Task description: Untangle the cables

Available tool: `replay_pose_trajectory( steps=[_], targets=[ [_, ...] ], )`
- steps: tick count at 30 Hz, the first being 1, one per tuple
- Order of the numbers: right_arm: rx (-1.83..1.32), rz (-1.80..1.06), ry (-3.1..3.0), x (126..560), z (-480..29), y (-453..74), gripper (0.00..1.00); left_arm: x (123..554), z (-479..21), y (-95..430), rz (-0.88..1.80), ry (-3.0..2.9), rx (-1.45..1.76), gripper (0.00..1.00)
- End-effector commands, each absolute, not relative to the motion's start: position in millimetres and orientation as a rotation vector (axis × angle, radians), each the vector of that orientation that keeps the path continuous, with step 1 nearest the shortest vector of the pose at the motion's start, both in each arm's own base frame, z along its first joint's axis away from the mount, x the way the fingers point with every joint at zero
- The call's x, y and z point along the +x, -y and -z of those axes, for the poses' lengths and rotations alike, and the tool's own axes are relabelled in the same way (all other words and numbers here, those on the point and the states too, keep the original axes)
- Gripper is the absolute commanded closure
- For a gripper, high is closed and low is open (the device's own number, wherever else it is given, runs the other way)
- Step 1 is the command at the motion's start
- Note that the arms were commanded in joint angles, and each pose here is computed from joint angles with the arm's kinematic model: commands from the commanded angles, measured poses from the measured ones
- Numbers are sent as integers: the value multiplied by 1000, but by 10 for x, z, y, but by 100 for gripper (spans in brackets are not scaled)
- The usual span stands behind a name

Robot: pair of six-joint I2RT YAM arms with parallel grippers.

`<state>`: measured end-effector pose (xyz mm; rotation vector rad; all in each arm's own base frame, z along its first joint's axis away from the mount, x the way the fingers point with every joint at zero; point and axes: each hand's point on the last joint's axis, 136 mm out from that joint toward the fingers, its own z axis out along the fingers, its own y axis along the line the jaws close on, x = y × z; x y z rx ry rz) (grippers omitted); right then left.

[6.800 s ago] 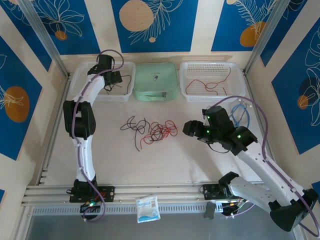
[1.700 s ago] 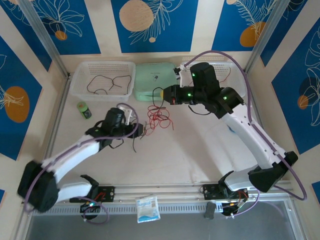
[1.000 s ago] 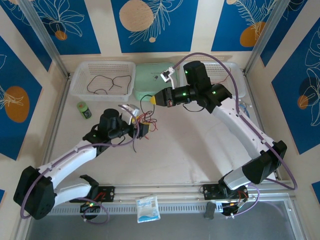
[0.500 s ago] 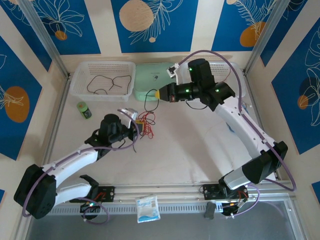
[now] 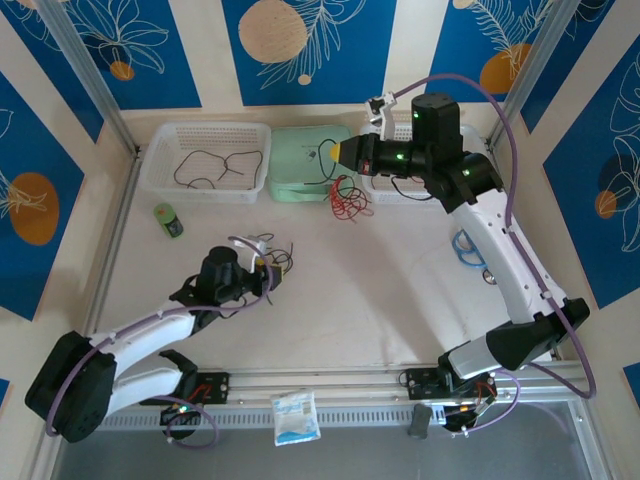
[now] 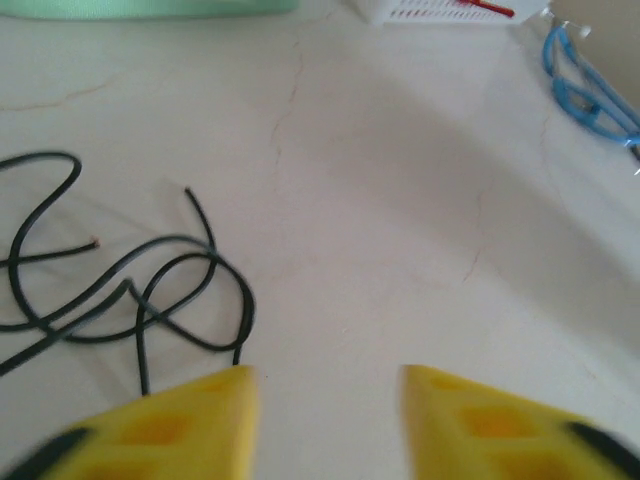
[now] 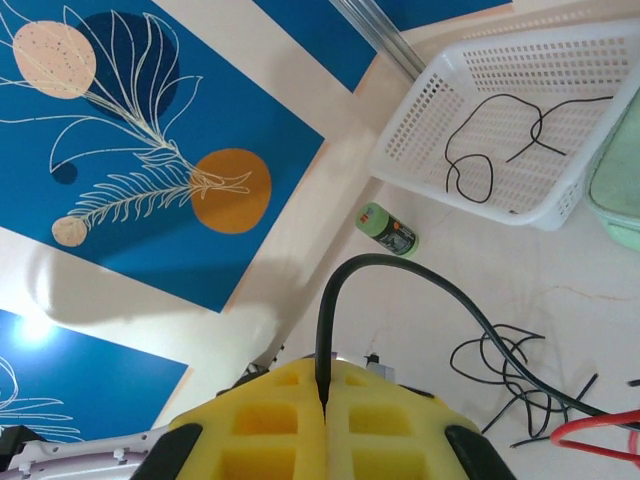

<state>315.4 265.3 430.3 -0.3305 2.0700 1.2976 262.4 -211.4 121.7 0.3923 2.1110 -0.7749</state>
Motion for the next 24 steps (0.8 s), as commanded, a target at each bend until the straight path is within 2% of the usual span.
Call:
replay_pose_trajectory(
  steps=[1, 3, 4, 9, 14, 19, 24],
  targets=[
    [-348, -1339, -2061, 3053, -4384, -2671, 100, 2691, -1772, 2287, 866, -1951, 433, 31],
    [-339, -1328, -2066, 3066, -4367, -2653, 100, 2723, -1982, 2367, 888, -1894, 474, 20],
    [-337, -1326, -2069, 3071, -4357, -2649, 100, 2739, -2052, 2414, 901, -1879, 497, 17],
    [-335, -1334, -2072, 3085, -4353, -2664, 100, 2802, -2289, 2748, 1039, -1831, 606, 12],
    [-344, -1369, -2070, 3065, -4343, -2762, 100, 2809, -2291, 2939, 1095, -1819, 642, 13],
    [-383, -1397, -2075, 2993, -4333, -2925, 100, 2859, -2198, 2944, 1041, -1848, 630, 13],
    [-415, -1412, -2060, 2894, -4392, -3011, 100, 3066, -2085, 2870, 916, -1880, 572, 26]
  ],
)
